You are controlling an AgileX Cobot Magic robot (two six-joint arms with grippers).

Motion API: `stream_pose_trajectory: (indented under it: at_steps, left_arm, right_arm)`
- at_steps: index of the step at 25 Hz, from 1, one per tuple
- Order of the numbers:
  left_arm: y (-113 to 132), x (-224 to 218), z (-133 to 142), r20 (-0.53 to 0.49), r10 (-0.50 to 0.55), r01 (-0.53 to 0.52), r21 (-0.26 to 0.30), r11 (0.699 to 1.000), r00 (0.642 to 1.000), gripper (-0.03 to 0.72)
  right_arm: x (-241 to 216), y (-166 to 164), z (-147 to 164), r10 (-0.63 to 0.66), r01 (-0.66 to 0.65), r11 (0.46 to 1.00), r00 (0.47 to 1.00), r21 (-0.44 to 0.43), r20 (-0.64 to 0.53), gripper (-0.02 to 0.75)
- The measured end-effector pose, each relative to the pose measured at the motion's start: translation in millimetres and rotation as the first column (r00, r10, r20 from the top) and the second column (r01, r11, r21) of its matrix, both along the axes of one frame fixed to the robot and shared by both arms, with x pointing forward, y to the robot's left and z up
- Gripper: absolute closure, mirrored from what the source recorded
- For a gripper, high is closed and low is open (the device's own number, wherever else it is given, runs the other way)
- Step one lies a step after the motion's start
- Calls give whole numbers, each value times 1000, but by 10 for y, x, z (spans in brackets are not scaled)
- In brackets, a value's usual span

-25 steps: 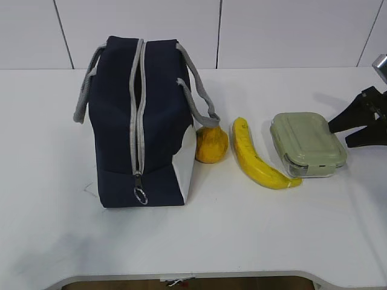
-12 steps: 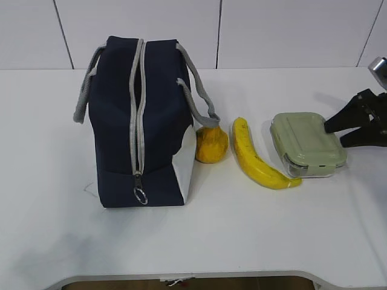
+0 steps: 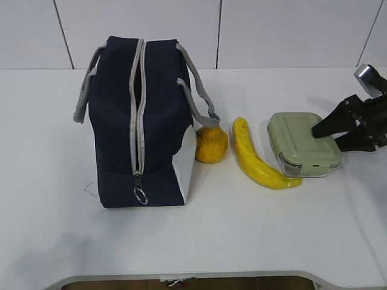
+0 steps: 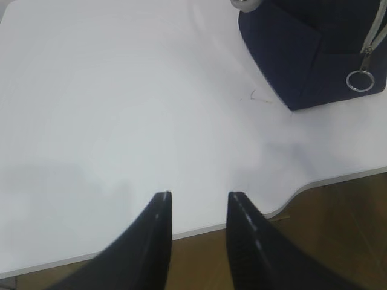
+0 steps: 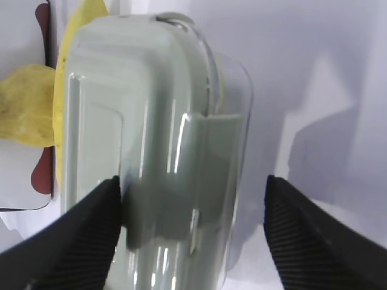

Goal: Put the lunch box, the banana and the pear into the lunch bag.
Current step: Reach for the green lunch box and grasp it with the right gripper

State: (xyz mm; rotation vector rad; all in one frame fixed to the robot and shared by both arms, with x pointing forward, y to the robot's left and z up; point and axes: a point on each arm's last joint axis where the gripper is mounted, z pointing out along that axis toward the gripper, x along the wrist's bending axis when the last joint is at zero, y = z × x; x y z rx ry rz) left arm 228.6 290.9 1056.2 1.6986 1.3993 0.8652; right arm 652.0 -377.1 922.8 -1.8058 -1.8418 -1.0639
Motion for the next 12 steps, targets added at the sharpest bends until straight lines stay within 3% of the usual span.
stream_pose_trajectory:
  at_steps: [5, 12]
  left_arm:
    - [0, 0, 0, 0, 0, 0, 0, 1000, 1000, 448]
    - [0, 0, 0, 0, 0, 0, 0, 1000, 1000, 448]
  right_arm:
    - [1, 1, -4, 9, -9, 1000, 1000, -2, 10, 168]
    - [3, 14, 2, 13, -13, 1000, 1000, 7, 14, 233]
